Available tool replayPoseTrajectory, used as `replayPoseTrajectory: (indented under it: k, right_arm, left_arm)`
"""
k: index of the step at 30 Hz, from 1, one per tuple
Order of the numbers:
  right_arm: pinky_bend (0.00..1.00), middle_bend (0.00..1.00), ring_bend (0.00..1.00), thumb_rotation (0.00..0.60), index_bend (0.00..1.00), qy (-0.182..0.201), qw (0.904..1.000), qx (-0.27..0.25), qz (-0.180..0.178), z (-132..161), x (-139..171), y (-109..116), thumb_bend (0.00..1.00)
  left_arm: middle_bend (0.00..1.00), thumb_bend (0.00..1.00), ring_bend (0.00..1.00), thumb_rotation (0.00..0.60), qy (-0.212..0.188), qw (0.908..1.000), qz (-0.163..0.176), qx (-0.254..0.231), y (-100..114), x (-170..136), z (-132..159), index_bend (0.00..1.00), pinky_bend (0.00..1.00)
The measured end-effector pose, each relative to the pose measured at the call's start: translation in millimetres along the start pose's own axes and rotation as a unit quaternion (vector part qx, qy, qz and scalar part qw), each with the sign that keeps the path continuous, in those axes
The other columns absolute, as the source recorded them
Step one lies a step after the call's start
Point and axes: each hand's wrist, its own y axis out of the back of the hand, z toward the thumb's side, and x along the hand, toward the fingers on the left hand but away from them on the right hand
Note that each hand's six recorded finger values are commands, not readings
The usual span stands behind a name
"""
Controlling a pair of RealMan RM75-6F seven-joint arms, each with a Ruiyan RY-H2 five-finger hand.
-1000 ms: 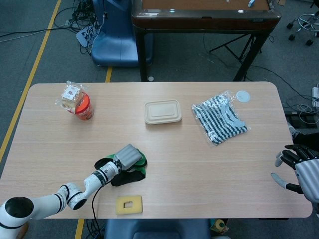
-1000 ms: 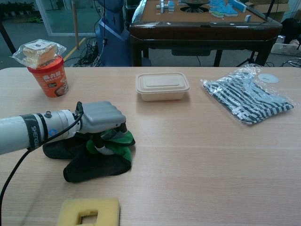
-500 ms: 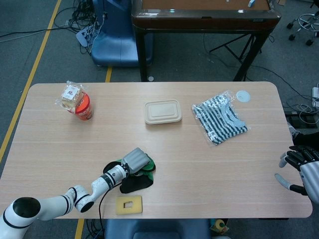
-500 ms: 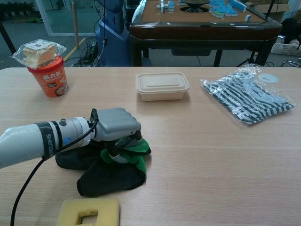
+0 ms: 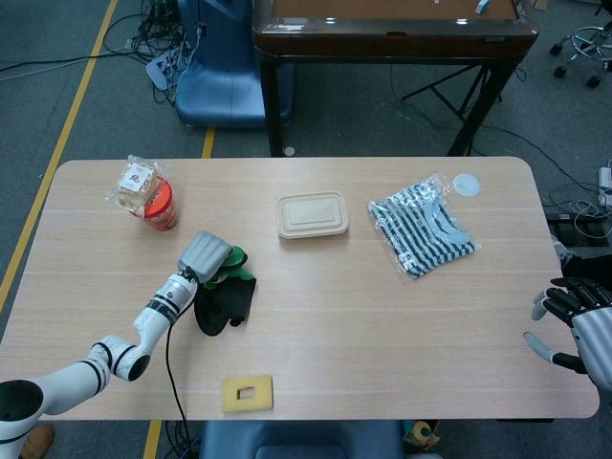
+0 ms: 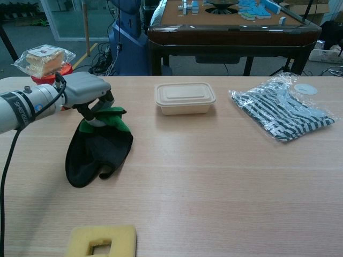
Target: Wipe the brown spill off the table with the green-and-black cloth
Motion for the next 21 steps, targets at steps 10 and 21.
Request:
replayPoseTrajectory:
  k: [10, 21]
  right_arm:
    - [0.22, 0.44, 0.25, 0.6, 0.54, 0.01, 0.9999, -0.005, -0.001, 3.5, -3.9, -1.7, 0.29]
    - [0.22, 0.44, 0.25, 0.6, 0.54, 0.015, 0.9999, -0.007, 0.001, 4.0, -8.0, -3.0, 0.29]
  left_arm:
    - [0.15, 0.16, 0.26, 0.6, 0.045, 0.999, -0.002, -0.003, 7.0, -23.1, -30.6, 0.06, 0.62]
    - [0.0, 0.13, 0.0, 0.6, 0.073, 0.9929, 0.006, -0.094, 21.3, -56.4, -33.3, 0.0, 0.25]
